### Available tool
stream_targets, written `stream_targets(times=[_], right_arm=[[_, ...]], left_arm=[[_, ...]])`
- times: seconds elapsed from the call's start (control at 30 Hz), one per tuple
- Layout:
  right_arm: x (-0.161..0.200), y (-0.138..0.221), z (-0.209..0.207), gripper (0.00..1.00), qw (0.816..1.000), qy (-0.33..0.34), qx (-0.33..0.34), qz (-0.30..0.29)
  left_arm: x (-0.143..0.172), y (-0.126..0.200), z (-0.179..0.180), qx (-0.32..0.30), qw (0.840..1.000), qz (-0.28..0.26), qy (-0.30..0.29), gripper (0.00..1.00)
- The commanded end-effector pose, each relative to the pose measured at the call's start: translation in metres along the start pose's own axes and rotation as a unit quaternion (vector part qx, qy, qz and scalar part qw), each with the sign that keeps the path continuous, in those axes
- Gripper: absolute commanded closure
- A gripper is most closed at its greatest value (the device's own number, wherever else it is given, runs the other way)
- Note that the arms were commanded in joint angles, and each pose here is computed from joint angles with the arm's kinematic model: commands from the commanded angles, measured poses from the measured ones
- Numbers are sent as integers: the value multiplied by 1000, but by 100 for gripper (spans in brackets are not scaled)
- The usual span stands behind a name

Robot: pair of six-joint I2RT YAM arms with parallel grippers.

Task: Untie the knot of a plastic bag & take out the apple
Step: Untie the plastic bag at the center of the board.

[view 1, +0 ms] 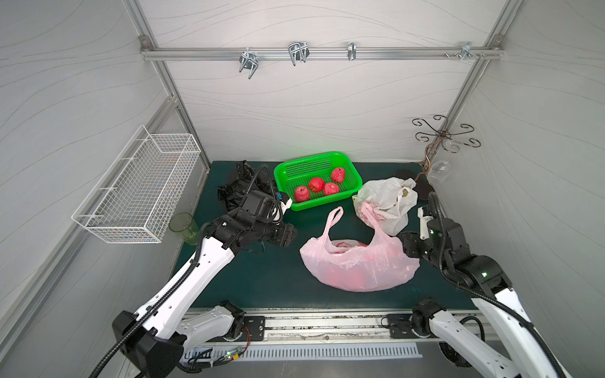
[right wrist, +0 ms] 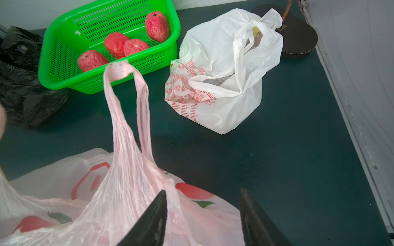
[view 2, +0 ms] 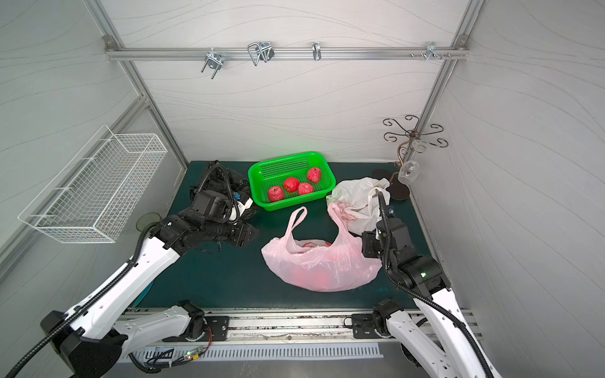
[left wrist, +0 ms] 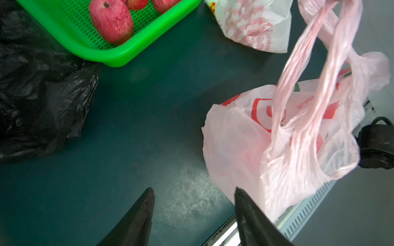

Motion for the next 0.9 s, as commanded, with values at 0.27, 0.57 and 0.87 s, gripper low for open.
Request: stream_targets(times=[0.27, 0.57, 0.87], right_arm=[[-27, 10, 45, 23, 989, 33, -142, 20], [-40, -51, 88, 17, 989, 80, -105, 70], [-36, -103, 102, 11, 988, 117, -22, 95]], left_arm=[[-97, 6, -17, 124, 989, -72, -27, 39], [-122, -50, -54, 129, 987, -3, -99, 34], [-121, -85, -51, 50, 987, 61, -138, 42]])
Point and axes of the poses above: each gripper's point midway between its finger pads, its own y axis back along the fingers, its own z axis along the line the jaws close on, x = y × z, the point moved 8 cm from there along y, back along the fingers, and after that the axes turned 14 degrees about -y, right-handed, at the moved point
